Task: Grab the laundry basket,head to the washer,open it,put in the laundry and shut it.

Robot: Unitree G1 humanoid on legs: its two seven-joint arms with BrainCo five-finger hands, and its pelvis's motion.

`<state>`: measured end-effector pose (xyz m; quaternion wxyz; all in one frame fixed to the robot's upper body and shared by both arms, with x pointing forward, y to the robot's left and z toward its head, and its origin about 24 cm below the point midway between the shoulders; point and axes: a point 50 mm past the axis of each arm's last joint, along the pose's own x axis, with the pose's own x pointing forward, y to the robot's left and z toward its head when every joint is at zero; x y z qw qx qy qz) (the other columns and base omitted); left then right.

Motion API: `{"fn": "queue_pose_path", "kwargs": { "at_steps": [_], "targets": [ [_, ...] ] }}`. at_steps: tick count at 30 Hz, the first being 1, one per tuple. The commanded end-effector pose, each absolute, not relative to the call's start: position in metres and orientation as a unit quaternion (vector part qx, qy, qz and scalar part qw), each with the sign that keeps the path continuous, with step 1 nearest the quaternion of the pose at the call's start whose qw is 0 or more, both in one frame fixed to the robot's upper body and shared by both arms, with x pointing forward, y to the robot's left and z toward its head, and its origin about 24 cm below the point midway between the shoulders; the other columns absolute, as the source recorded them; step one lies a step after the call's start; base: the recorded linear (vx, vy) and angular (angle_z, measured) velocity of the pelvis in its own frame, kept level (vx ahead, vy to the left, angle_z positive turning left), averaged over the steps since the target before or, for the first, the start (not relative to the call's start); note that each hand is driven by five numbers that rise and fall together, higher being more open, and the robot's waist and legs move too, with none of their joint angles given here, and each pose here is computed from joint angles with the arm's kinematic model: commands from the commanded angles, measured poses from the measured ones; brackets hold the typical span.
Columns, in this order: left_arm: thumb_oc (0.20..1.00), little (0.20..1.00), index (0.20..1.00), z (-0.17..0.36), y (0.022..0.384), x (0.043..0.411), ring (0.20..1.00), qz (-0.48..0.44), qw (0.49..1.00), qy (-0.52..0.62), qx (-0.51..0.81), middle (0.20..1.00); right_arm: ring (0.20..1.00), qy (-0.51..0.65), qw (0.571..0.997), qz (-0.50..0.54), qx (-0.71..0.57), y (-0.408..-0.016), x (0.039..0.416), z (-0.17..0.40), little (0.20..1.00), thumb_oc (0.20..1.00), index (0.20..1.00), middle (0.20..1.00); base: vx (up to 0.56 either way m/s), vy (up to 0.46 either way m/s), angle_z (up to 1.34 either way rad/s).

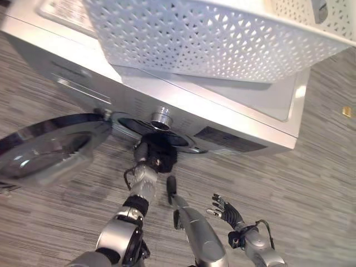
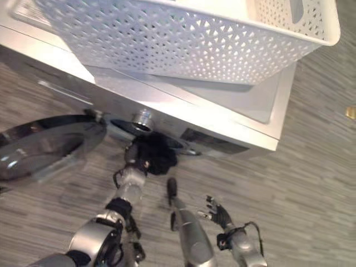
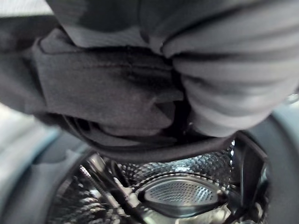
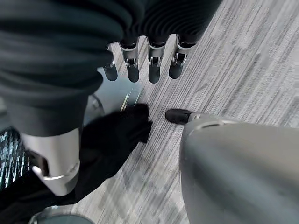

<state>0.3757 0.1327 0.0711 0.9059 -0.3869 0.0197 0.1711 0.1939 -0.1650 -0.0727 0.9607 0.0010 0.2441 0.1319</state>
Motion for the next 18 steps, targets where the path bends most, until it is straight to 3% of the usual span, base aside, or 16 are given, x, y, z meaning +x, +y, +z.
{"fn": "queue_pose_path", "kwargs": {
  "at_steps": [1,6,8,14,18],
  "targets": [
    [0.2,0.2,0.2,0.116,0.146,0.392,0.2,0.189,0.889,-0.063,-0.412,0.2,1.0,0.238,0.962,0.134,-0.004,-0.174,0.187,-0.072,1.0,1.0,1.0,1.0,0.02,-0.089,-0.15],
    [0.2,0.2,0.2,0.2,0.166,0.409,0.2,0.173,0.877,-0.172,-0.414,0.2,1.0,0.208,0.968,0.138,-0.03,-0.183,0.199,-0.059,1.0,1.0,1.0,1.0,0.01,-0.091,-0.01],
    [0.2,0.2,0.2,0.25,0.181,0.41,0.2,0.163,0.869,-0.236,-0.403,0.2,1.0,0.198,0.964,0.149,-0.097,-0.189,0.205,-0.054,1.0,1.0,1.0,1.0,0.02,-0.175,0.13],
    [0.2,0.2,0.2,0.321,0.219,0.399,0.2,0.17,0.845,-0.327,-0.387,0.2,1.0,0.246,0.937,0.125,-0.214,-0.216,0.198,-0.071,1.0,1.0,1.0,1.0,0.0,-0.112,0.11],
    [0.2,0.2,0.2,0.351,0.223,0.394,0.2,0.155,0.841,-0.351,-0.381,0.2,1.0,0.263,0.931,0.104,-0.231,-0.226,0.196,-0.077,1.0,1.0,1.0,1.0,0.02,-0.064,-0.07]
  ]
}}
